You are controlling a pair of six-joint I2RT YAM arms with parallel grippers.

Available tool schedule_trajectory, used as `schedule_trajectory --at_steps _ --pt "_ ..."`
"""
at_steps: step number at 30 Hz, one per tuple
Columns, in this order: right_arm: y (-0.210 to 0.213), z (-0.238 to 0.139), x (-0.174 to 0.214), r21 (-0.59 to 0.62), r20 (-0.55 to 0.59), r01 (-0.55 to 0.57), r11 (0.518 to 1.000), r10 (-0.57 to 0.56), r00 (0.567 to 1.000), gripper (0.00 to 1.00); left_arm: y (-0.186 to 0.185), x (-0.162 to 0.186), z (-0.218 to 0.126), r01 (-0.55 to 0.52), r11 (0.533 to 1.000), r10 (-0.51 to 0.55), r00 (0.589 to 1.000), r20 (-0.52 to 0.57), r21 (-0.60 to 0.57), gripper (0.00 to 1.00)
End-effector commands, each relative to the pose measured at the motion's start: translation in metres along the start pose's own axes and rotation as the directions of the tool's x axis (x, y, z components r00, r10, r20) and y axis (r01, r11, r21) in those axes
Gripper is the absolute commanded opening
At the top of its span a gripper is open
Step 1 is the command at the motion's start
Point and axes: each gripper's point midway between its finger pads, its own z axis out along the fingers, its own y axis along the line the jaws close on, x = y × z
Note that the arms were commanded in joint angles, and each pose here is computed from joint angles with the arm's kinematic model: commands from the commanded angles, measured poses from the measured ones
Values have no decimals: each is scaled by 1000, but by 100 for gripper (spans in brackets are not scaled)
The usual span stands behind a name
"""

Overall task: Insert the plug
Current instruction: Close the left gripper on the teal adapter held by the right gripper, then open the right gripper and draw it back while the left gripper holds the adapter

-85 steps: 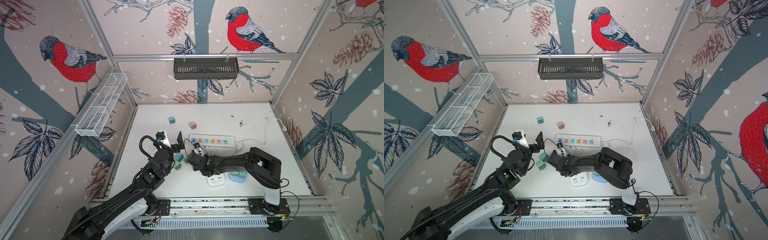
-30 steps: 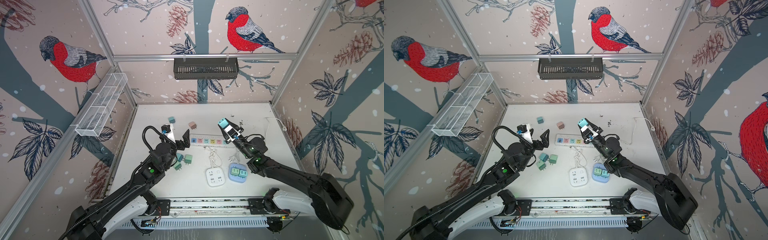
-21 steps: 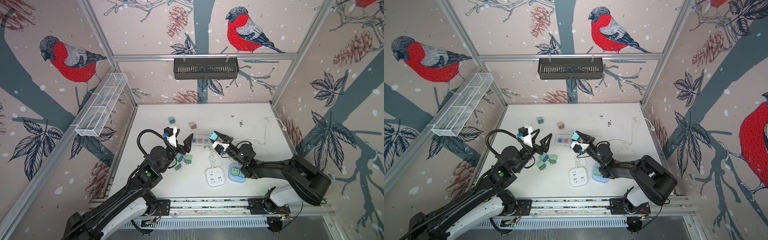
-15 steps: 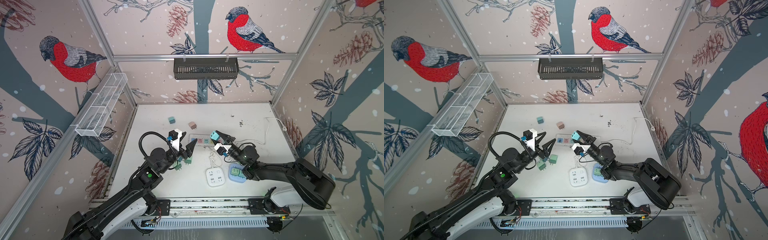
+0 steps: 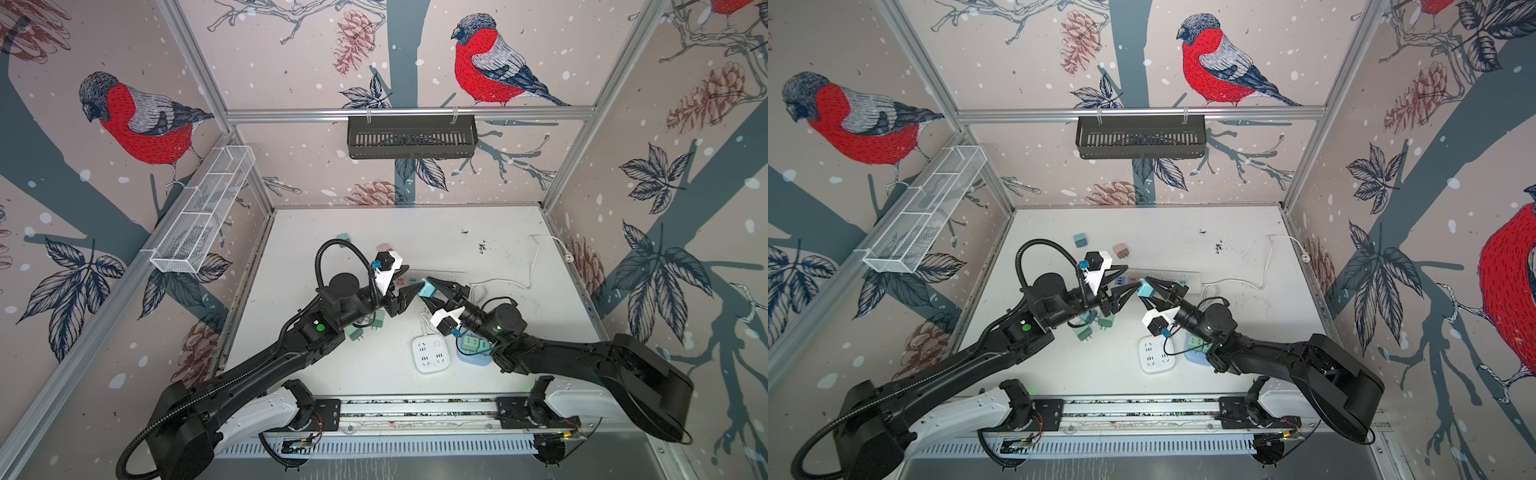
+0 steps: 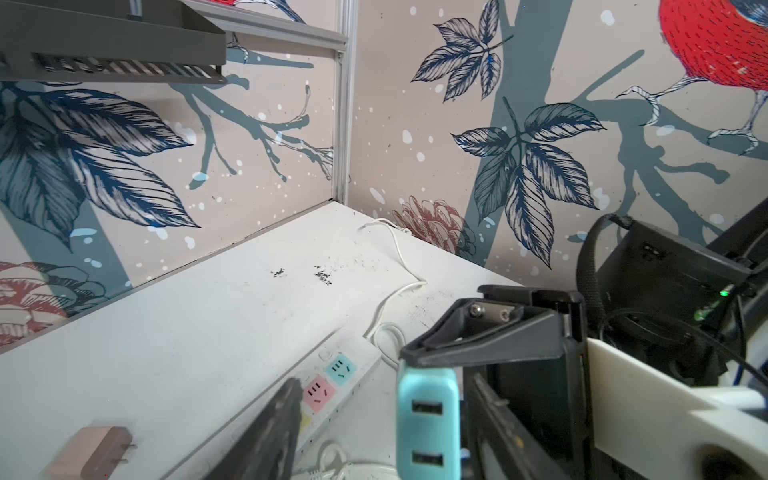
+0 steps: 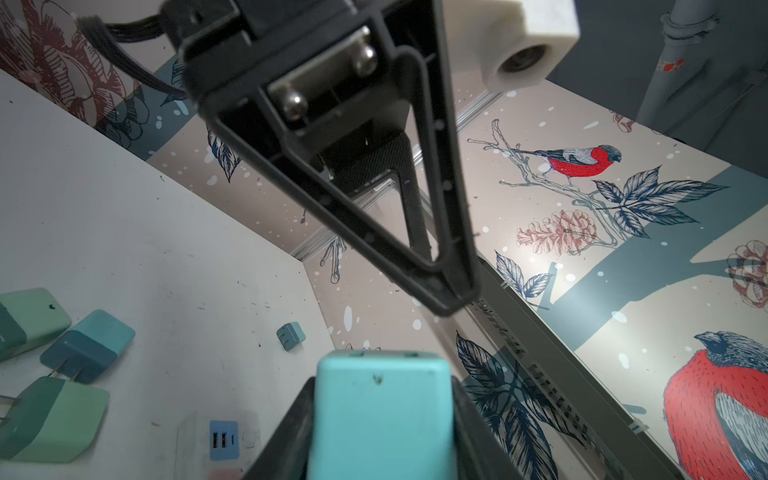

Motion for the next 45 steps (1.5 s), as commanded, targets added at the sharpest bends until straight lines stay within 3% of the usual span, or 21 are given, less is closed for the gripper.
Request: schedule_trajectory --at_steps 1,19,28,36,38,42,43,44,45 --pt "-5 3 -2 22 5 15 1000 -15 1000 1 -14 -3 1 -47 997 46 999 7 64 65" --pt "-19 -4 -16 80 20 10 997 -11 1000 2 -14 7 15 -45 997 49 997 -59 70 65" --pt "-19 -5 -17 77 21 14 997 -15 1000 2 -15 17 28 -31 995 43 991 -128 93 48" --pt "-19 -5 -17 77 16 13 997 -14 1000 6 -22 19 30 -31 990 50 989 -136 136 13" --pt "-19 -4 -15 77 10 14 997 -15 1000 13 -24 19 30 -31 988 51 990 -133 148 1" --pt "-18 -5 -13 77 -3 20 997 -19 1000 34 -20 15 27 -38 993 51 993 -109 114 0" --pt "-18 -5 -12 80 -6 21 997 -20 1000 73 -16 14 25 -43 995 52 993 -104 90 0" --pt "-18 -4 -11 77 -13 25 997 -24 1000 100 -11 12 24 -47 997 53 994 -99 56 0" --pt "-19 -4 -10 79 -19 24 997 -23 1000 100 -5 11 22 -51 999 53 994 -98 18 0"
